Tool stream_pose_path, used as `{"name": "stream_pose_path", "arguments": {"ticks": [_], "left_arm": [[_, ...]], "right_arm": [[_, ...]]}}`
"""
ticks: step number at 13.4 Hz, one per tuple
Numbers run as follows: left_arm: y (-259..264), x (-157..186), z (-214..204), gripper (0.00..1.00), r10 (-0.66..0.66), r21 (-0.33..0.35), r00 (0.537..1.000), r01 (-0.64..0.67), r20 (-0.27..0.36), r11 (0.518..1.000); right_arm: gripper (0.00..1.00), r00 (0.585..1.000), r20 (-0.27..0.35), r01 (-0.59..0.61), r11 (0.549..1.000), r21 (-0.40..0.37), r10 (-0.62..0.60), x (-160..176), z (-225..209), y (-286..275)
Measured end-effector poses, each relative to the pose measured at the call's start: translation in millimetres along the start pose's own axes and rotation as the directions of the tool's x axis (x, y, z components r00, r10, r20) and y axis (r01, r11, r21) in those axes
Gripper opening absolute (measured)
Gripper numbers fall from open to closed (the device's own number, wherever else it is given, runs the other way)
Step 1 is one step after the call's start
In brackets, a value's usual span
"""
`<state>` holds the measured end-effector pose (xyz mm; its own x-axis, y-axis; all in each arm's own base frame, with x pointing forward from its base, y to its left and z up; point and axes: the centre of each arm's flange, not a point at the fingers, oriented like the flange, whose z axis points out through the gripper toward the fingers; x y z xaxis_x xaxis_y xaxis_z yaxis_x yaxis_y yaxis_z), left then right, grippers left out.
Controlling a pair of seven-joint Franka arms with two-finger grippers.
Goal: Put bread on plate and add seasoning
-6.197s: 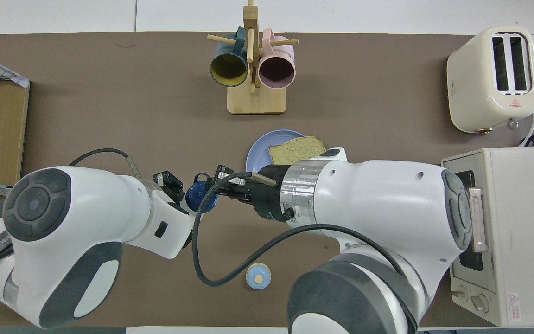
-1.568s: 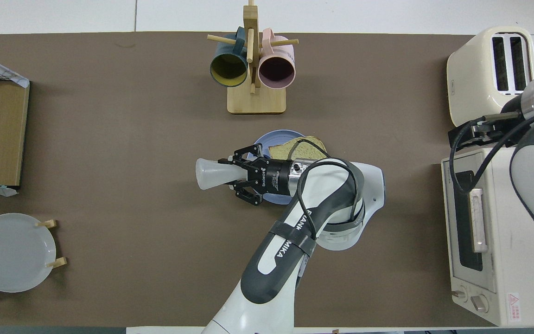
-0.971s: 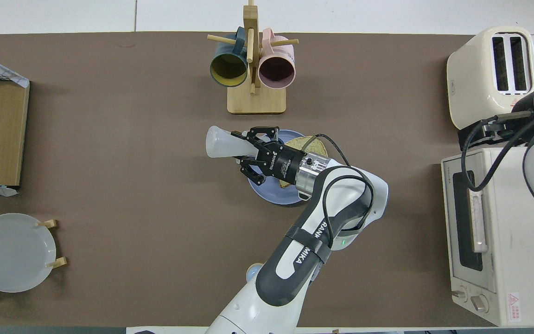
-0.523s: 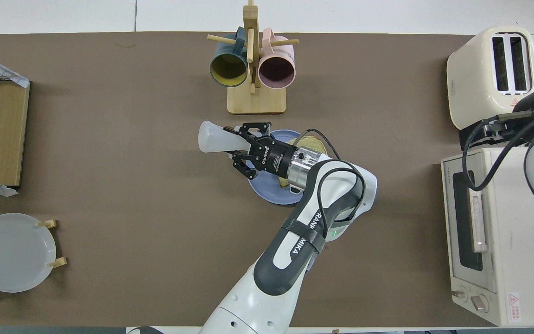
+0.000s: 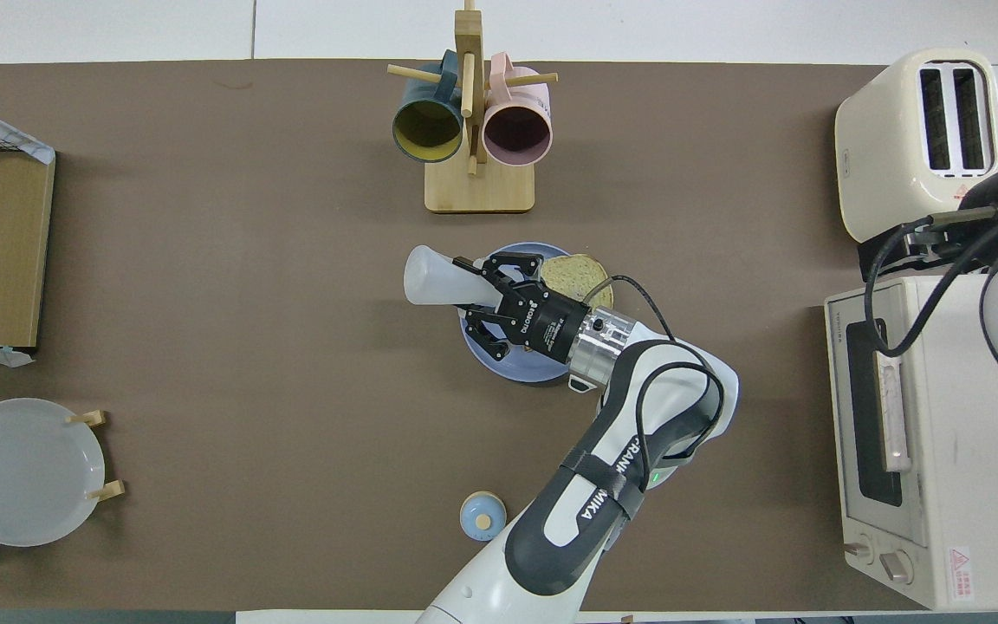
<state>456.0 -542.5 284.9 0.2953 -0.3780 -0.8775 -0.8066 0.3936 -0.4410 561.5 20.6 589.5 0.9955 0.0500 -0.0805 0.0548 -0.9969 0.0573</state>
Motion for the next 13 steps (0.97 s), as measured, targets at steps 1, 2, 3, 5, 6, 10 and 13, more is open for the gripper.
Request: {"name": "stream_pose_path", "arguments": {"ticks": [1,2,3,5,6,10,13], "left_arm": [[-2.4,-0.5,5.6,0.46,-0.003,-0.006,1.0,0.003,0.005,1.0],[-6.6,-0.8,16.4,0.46,-0.006,-0.017,1.0,0.006,0.014,1.0],[-11.3,-0.7,30.2,0.46,-0.008,-0.03,1.0,0.009,0.022,0.999],[-21.5,-0.2,60.5,0.46,-0.013,-0.053,0.999,0.015,0.039,0.999],[-25.1,-0.4,72.0,0.46,-0.014,-0.061,0.999,0.017,0.046,0.998],[-20.6,2.2,56.7,0.46,-0.008,-0.04,1.0,0.009,0.027,0.999],[-2.9,4.0,10.2,0.46,0.007,0.005,1.0,-0.007,-0.005,1.0]], "right_arm": [[1.0,1.0,0.0,0.0,1.0,0.001,0.0,0.0,0.0,-0.1],[1.0,1.0,0.0,0.0,1.0,0.004,0.0,0.0,0.0,-0.1],[1.0,1.0,0.0,-0.001,1.0,0.006,0.001,0.0,0.0,0.2],[1.0,1.0,0.0,-0.004,1.0,0.006,0.004,0.0,0.1,1.6],[1.0,1.0,0.0,-0.004,1.0,0.007,0.004,0.0,0.1,1.8],[1.0,1.0,0.0,-0.004,1.0,0.007,0.004,0.0,0.2,1.8],[1.0,1.0,0.0,-0.004,1.0,0.007,0.004,0.0,0.2,1.8]]}}
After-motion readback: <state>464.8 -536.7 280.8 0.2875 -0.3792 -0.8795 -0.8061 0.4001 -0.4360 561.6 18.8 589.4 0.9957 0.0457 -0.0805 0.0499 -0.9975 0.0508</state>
